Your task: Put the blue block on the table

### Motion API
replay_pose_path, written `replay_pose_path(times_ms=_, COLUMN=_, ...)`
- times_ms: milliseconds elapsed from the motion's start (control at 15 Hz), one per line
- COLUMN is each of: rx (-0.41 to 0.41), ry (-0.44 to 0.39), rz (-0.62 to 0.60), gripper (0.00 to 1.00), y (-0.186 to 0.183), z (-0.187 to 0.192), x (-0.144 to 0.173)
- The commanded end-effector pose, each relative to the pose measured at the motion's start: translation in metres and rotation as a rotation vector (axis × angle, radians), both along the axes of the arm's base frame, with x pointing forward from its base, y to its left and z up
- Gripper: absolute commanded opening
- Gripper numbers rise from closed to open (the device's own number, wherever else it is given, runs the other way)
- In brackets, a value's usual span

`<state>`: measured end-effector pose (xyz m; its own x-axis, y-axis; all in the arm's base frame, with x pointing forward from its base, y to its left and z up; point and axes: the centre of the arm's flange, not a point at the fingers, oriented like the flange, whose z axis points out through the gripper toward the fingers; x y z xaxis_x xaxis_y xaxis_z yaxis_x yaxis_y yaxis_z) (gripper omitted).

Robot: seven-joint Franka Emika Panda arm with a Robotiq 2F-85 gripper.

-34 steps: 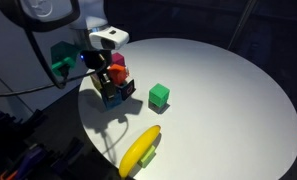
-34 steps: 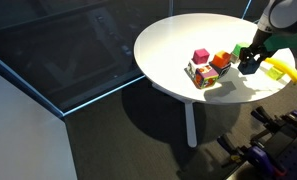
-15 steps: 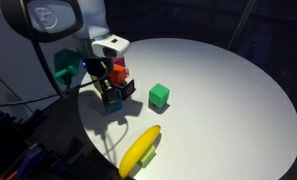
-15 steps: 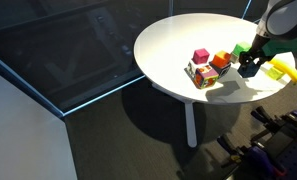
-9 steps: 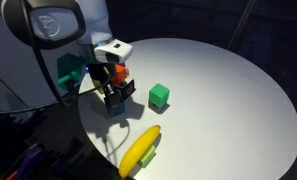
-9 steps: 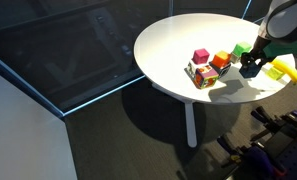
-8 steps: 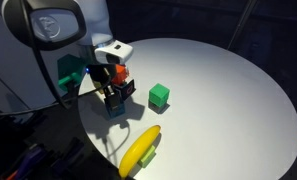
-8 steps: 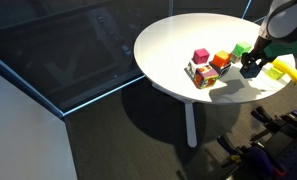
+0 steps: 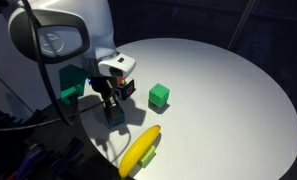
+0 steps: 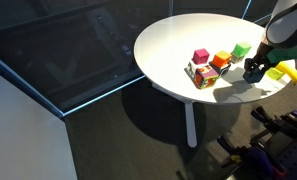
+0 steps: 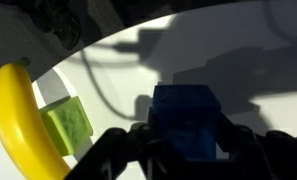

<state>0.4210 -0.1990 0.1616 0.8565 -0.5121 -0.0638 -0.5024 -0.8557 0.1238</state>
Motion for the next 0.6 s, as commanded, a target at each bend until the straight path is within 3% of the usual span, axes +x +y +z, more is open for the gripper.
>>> replay_pose_path(times_ms=0, rx=0.006, ry=-0.021, rz=0.018, gripper=0.30, y=-0.0084, z=-0.0060, x=0.0009)
replay_pose_path(times_ms=333, rx=-0.002, ry=-0.039, rz=0.018, gripper=0.30, y=-0.0098, z=-0.0098, x=0.0010)
replay_pose_path(times_ms=400, rx=-0.003, ry=-0.042, rz=0.017, gripper=0.65, y=-0.0101, z=-0.0106, x=0.0010)
replay_pose_path(times_ms=467, rx=-0.003, ry=-0.042, rz=0.016, gripper=0.80, y=-0.0104, z=-0.0114, x=0.0009)
replay_pose_path(times_ms=533, rx=-0.003, ry=-0.042, rz=0.016, gripper=0.87, y=-0.0105, z=-0.0120, x=0.0007)
